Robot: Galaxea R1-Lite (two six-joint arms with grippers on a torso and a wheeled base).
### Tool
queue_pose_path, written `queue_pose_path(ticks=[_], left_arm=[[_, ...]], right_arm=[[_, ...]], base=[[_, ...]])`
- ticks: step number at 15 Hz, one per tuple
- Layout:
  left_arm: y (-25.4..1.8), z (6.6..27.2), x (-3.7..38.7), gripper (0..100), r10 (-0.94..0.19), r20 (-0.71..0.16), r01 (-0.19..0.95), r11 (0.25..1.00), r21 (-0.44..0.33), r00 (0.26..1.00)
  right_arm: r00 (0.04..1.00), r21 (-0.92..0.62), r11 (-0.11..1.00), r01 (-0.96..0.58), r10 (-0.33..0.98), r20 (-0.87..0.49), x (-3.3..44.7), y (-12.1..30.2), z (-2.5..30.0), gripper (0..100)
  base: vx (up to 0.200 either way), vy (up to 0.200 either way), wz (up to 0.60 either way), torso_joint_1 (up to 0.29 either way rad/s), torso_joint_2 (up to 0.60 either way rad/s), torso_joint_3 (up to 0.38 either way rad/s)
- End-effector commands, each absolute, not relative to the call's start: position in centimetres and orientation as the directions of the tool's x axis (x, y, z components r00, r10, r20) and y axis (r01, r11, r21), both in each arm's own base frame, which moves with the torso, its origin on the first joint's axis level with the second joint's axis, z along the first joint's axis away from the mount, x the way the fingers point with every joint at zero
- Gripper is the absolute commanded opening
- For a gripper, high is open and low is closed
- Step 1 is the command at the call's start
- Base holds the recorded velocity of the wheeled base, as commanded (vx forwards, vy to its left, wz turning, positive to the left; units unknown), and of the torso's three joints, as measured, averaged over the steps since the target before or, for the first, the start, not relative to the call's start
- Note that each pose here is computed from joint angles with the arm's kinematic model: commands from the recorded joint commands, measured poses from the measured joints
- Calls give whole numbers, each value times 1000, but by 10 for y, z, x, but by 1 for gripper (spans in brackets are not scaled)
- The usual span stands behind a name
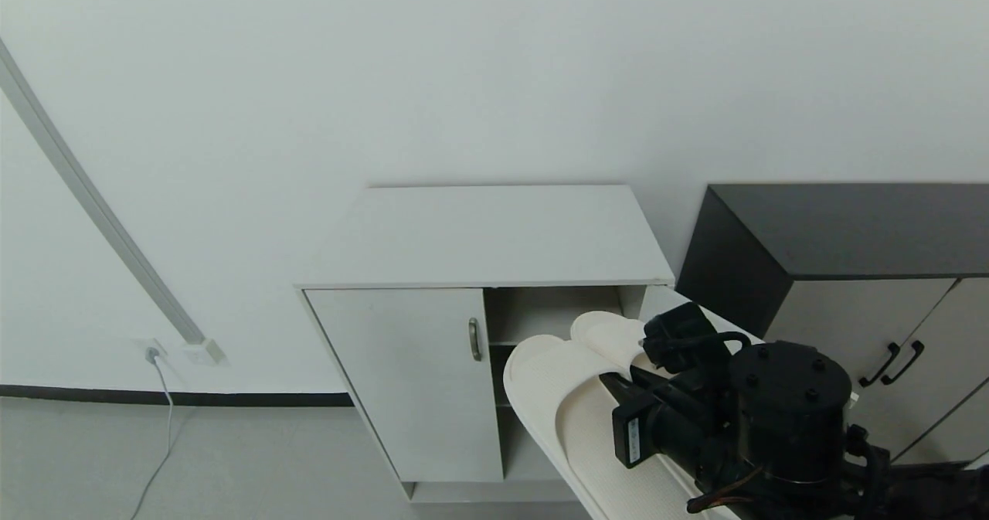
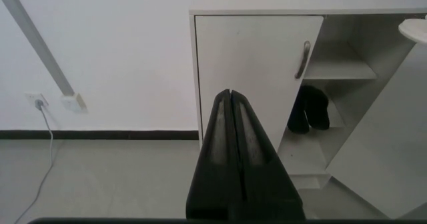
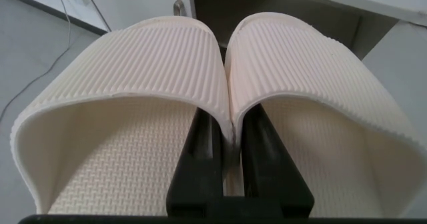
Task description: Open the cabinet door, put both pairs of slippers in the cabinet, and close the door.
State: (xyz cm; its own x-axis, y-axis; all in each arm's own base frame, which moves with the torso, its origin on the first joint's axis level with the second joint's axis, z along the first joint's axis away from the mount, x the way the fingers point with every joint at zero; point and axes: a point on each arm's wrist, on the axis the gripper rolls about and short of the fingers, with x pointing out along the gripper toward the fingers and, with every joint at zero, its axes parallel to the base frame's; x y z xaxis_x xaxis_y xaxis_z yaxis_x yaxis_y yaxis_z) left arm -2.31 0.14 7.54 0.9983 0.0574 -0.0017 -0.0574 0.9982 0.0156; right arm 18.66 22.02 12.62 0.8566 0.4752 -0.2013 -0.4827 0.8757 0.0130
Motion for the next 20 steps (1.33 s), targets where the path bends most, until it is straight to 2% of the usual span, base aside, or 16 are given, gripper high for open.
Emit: queue_pose_path(ticks=[1, 7, 20], left_arm=[[1, 75, -23, 0, 57, -3, -57, 998, 16, 998], [1, 75, -23, 0, 57, -3, -57, 998, 16, 998], [1, 75, -23, 0, 57, -3, -57, 998, 11, 998]], right_arm=[[854, 9, 874, -486, 477, -209, 186, 221, 124, 0], [853, 7, 875, -484, 474, -220, 186, 220, 121, 0], [857, 9, 878, -479, 469, -214, 186, 218, 123, 0]], base=[[0, 0, 0, -154, 369, 193], [0, 0, 0, -176, 401, 227], [0, 0, 0, -212, 532, 316]])
